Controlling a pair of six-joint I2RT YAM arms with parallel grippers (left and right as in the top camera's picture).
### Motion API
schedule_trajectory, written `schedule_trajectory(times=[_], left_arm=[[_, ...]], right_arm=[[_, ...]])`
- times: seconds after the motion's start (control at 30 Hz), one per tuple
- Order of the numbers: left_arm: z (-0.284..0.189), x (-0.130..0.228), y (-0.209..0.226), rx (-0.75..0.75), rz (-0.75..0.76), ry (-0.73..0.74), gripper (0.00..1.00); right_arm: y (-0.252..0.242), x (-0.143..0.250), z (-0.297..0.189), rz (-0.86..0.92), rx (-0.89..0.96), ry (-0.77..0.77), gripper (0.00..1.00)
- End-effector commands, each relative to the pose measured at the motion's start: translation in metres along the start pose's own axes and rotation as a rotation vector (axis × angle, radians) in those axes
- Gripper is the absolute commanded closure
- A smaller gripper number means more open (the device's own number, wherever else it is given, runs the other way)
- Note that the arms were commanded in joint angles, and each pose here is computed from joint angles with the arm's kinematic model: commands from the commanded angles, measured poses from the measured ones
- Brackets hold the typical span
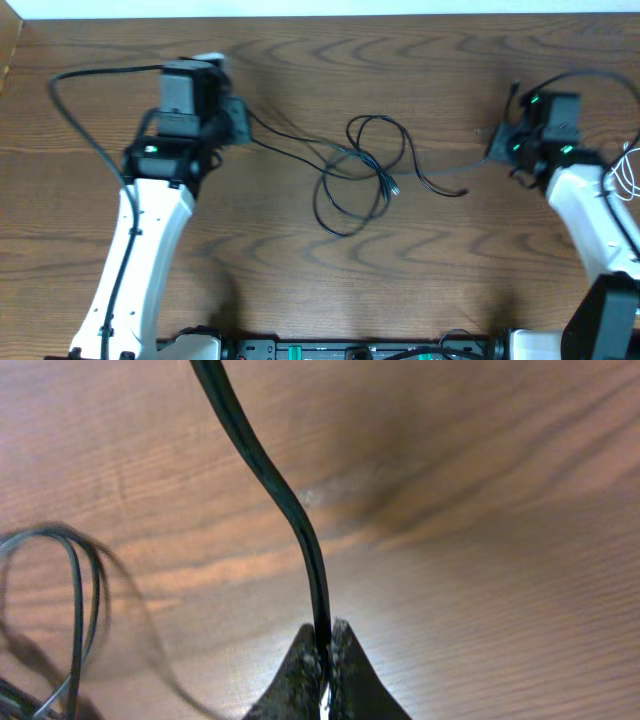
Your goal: Untangle cables
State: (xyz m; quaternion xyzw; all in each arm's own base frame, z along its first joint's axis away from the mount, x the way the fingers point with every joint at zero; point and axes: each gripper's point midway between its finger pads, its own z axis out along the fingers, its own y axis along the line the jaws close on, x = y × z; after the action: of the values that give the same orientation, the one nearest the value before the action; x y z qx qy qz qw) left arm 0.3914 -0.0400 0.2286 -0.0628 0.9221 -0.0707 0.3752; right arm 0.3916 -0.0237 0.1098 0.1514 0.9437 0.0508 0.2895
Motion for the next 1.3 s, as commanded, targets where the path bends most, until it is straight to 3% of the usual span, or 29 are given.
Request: schedule_trajectory(times=[0.0,0.13,0.27,0.6,0.73,0.97,1.1,1.27], left_arm=[[-0.008,-0.017,0.04,-0.087,-0.19,-0.058,0.93],[-0.011,-0.019,0.065,-0.132,-0.242,-0.067,0.93],[-0.013,-0.021,0.081,-0.162,-0.275,-0.076,0.93],[-0.016,-0.019,0.098,-0.24,-0.296,-0.082,0.92],[-0.021,-0.016,0.115,-0.34,-0.318,-0.094,0.93],[-0.035,0.001,0.144,-0.526,-0.526,-0.115,0.92],[-0.016,-0.001,0.094,-0.241,-0.501,-0.033,0.93],[-0.022,-0.005,-0.034,0.399,-0.258,0.079,0.92]], right_arm=[[-0.026,-0.063,-0.061,-0.02,0.121,-0.12,0.99],[-0.074,-0.091,-0.114,0.04,0.346,-0.153,0.99],[-0.105,-0.128,-0.17,0.126,0.441,-0.272,0.99],[-0.116,-0.201,-0.265,0.202,0.376,-0.59,0.98],[-0.116,-0.222,-0.294,0.201,0.324,-0.697,0.97],[-0.134,-0.233,-0.318,0.227,0.338,-0.781,0.99],[-0.11,-0.225,-0.299,0.164,0.19,-0.696,0.99],[-0.04,-0.193,-0.259,-0.012,-0.148,-0.48,0.77]])
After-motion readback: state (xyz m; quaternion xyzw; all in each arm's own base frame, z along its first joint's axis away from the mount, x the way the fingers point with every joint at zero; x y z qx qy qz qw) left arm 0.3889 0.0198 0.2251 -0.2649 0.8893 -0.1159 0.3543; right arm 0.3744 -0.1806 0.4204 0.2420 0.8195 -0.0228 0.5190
